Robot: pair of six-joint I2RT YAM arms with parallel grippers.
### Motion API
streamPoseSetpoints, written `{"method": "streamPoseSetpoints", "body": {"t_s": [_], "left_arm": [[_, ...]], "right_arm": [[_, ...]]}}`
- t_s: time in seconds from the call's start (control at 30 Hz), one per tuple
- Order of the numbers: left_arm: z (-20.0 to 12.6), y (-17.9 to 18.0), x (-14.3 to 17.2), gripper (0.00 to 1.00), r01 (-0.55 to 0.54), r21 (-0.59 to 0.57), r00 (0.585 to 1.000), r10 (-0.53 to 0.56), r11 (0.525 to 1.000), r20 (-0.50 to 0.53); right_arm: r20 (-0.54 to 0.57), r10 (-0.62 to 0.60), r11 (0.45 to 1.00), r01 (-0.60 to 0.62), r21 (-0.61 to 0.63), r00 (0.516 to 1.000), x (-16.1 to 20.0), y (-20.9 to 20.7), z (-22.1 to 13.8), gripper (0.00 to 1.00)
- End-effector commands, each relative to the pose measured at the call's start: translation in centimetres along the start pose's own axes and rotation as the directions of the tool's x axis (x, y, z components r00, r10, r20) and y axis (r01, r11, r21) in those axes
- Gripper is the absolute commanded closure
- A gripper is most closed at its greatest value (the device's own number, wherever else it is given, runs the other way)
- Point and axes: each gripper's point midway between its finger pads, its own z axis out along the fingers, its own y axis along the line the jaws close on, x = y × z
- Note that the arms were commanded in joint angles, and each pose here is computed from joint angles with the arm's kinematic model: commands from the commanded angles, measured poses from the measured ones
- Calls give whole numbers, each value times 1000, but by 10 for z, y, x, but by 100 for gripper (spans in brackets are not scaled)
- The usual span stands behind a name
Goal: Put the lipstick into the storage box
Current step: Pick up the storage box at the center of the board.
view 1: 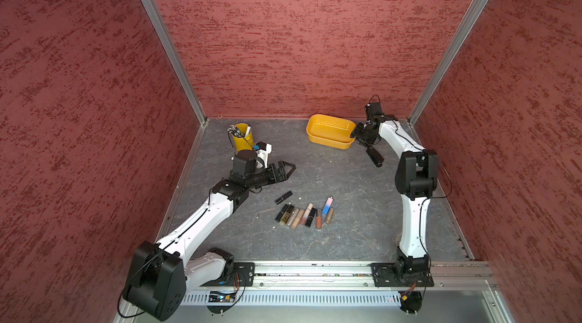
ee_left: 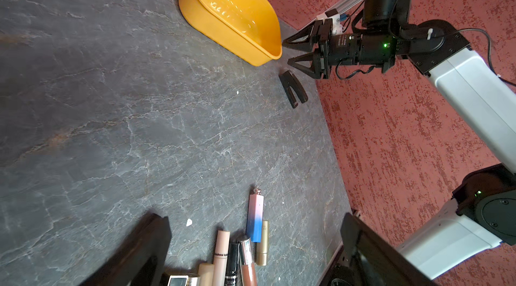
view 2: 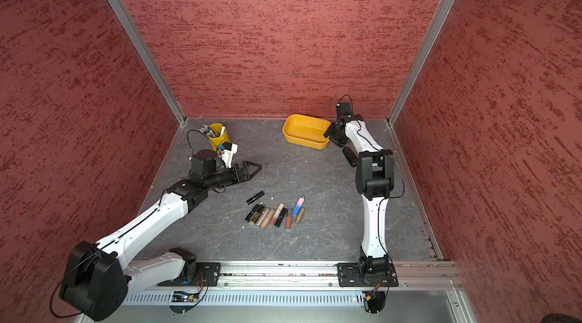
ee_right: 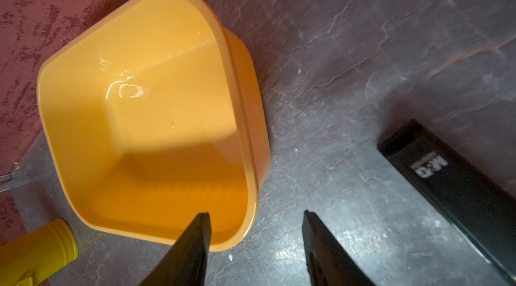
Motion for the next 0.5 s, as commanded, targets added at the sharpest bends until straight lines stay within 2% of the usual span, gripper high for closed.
{"method": "streamPoseSetpoints", "body": {"t_s": [0.0, 0.23, 0.47], "left_arm": [[-3, 1, 7, 0, -13, -5, 1000, 13, 1000, -10], [-5, 1, 10, 0, -15, -11, 1000, 15, 1000, -13], [-8, 0, 11, 0, -18, -9, 1000, 18, 1000, -9]], "right_arm": [[23, 0, 998, -1, 58, 1000, -4, -4, 8, 50], [33, -47, 994, 43, 104, 998, -4, 2, 17, 66], [33, -67, 989, 62, 136, 997, -3, -1, 19, 78]]}}
